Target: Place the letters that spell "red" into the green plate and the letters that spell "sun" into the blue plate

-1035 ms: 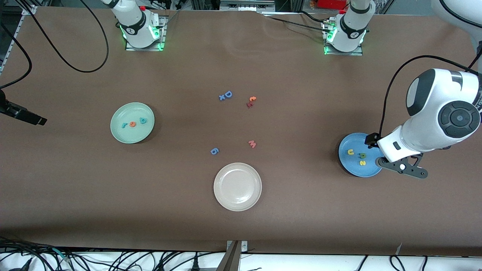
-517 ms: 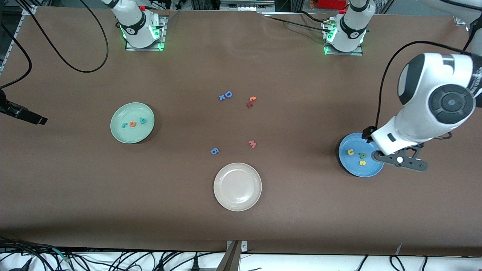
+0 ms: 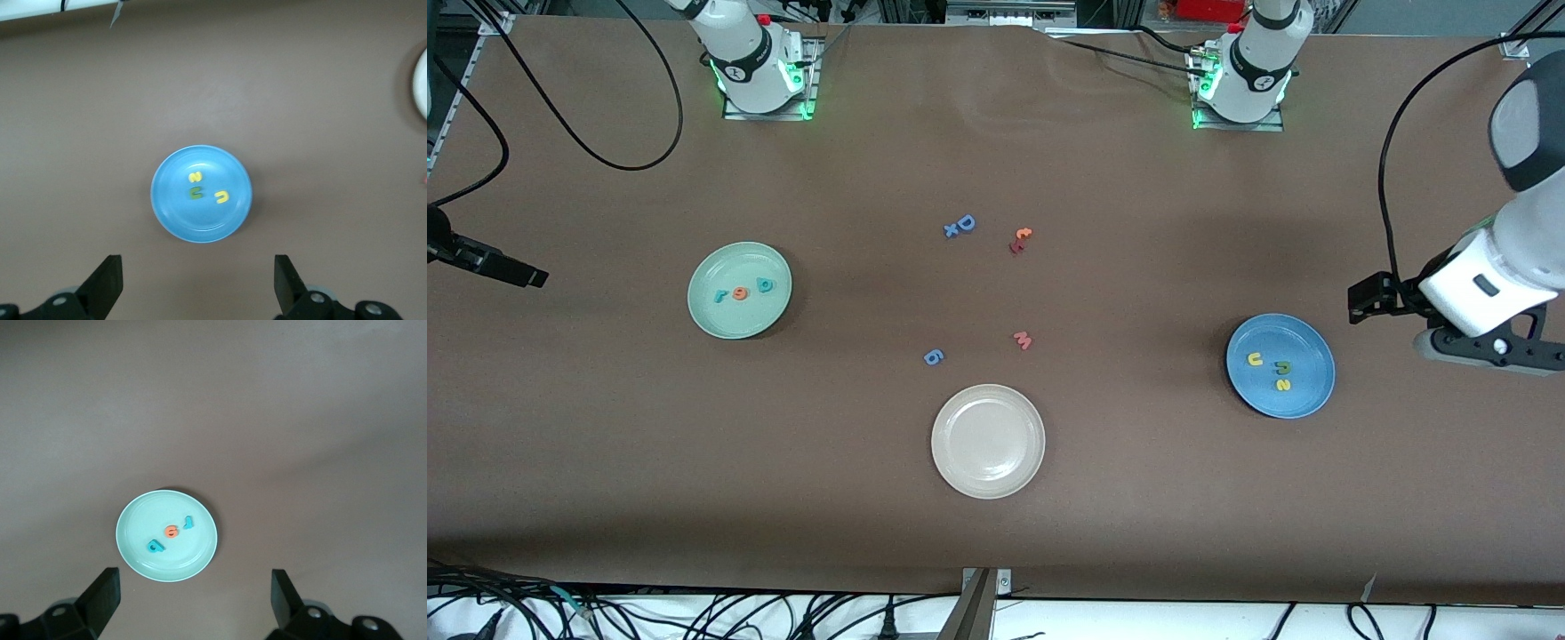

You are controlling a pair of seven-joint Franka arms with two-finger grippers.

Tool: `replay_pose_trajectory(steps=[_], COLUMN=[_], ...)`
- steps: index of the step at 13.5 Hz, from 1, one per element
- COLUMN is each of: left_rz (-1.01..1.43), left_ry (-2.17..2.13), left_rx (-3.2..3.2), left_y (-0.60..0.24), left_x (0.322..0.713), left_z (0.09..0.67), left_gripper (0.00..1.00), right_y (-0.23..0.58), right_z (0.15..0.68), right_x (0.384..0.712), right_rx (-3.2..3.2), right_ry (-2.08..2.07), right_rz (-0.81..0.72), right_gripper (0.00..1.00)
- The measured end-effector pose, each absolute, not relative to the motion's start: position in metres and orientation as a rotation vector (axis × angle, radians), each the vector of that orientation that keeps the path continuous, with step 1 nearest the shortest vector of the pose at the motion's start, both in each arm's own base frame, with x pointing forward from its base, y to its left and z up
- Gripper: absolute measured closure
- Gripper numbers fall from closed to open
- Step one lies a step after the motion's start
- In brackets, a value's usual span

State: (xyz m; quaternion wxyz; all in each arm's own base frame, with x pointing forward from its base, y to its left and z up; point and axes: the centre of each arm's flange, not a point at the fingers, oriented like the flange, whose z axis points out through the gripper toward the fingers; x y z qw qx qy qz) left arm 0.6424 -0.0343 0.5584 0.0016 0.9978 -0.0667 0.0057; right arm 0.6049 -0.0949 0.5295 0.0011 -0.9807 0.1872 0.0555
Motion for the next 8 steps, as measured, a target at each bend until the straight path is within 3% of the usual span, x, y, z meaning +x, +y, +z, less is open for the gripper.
replay_pose_trajectory(steps=[8], left_rz=[0.087], left_ry=[-0.162], left_rx=[3.122], left_y=[-0.035], left_x=[0.627], left_z=[0.583], left_gripper=[0.00], right_y=[-0.099], right_z=[0.535], right_x=[0.603], right_rx=[-3.082], right_ry=[0.568], right_rz=[0.157], right_gripper=[0.00])
